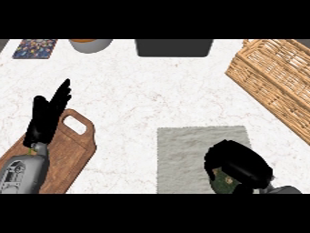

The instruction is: Pick the squash from the placemat and place it in the basket

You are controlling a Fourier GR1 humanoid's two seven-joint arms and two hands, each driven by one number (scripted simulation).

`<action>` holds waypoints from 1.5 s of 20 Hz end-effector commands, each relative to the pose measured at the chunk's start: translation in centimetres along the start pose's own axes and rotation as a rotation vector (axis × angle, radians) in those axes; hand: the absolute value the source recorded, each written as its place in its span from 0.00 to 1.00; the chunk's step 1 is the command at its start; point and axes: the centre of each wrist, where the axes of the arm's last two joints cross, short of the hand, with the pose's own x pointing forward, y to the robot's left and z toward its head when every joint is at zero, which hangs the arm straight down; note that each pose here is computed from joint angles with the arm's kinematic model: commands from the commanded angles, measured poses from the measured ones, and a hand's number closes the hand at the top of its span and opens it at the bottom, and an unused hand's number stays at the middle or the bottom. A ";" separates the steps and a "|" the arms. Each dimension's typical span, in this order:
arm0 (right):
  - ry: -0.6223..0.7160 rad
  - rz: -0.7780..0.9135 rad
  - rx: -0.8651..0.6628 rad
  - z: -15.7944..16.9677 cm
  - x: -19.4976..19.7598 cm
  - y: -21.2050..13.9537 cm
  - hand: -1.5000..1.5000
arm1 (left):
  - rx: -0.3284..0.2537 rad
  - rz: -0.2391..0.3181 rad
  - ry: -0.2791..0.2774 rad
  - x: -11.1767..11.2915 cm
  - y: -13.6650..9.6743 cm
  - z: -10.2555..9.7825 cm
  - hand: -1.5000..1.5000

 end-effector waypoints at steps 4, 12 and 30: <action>0.346 0.276 0.168 -0.9 1.9 0.6 1.00 | 0.009 -0.005 0.000 0.9 0.2 -0.3 0.50; 0.278 0.255 -0.020 -1.0 5.5 -2.6 1.00 | 0.006 0.000 -0.008 -0.7 0.9 0.0 0.50; 0.181 -0.259 -0.525 6.5 12.4 -16.2 1.00 | 0.008 0.001 -0.002 -0.3 0.3 0.5 0.50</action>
